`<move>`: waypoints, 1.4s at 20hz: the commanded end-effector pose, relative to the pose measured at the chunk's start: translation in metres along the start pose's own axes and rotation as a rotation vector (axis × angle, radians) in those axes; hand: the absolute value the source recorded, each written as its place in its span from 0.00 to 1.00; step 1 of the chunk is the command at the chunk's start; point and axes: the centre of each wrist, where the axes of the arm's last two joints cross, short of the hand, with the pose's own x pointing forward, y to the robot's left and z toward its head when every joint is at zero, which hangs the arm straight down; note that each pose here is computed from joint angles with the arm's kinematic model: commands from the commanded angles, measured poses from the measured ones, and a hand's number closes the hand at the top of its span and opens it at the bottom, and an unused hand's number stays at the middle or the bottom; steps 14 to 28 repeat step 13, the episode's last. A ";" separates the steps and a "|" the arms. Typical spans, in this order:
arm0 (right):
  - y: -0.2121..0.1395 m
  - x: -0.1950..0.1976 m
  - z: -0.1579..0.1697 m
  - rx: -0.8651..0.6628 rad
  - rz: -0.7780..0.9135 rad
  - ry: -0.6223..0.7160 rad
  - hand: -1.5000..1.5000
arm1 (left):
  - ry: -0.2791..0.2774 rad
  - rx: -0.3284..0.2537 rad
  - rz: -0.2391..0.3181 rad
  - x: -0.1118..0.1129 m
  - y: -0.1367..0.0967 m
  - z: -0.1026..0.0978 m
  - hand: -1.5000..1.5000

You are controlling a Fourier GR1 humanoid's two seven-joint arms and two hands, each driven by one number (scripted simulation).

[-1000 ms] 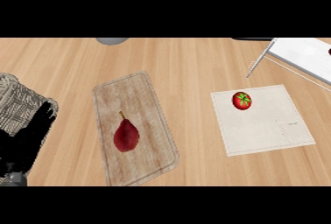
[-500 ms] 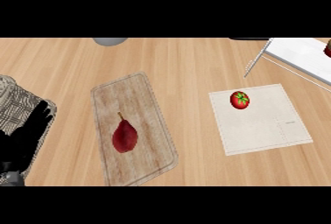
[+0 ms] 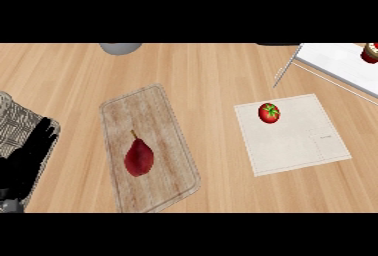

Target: Pick the cupcake from the placemat and place it in the tiered shelf

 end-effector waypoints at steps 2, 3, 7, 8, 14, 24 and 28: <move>-0.087 0.008 0.019 -0.083 0.006 0.036 0.00 | 0.011 0.020 0.016 0.009 0.003 -0.003 0.50; -0.110 0.009 0.024 -0.087 0.027 0.035 0.00 | 0.009 0.029 0.009 -0.011 -0.009 0.009 0.50; -0.167 -0.009 0.042 -0.061 0.051 0.076 0.00 | 0.022 0.059 0.004 -0.018 0.006 0.014 0.50; -0.191 0.014 0.050 -0.051 0.084 0.065 0.00 | 0.021 0.032 -0.001 -0.018 -0.001 0.008 0.50; -0.252 -0.014 0.079 -0.032 0.053 0.045 0.00 | 0.032 0.064 -0.007 -0.015 0.007 0.014 0.50; -0.252 -0.014 0.079 -0.032 0.053 0.045 0.00 | 0.032 0.064 -0.007 -0.015 0.007 0.014 0.50; -0.252 -0.014 0.079 -0.032 0.053 0.045 0.00 | 0.032 0.064 -0.007 -0.015 0.007 0.014 0.50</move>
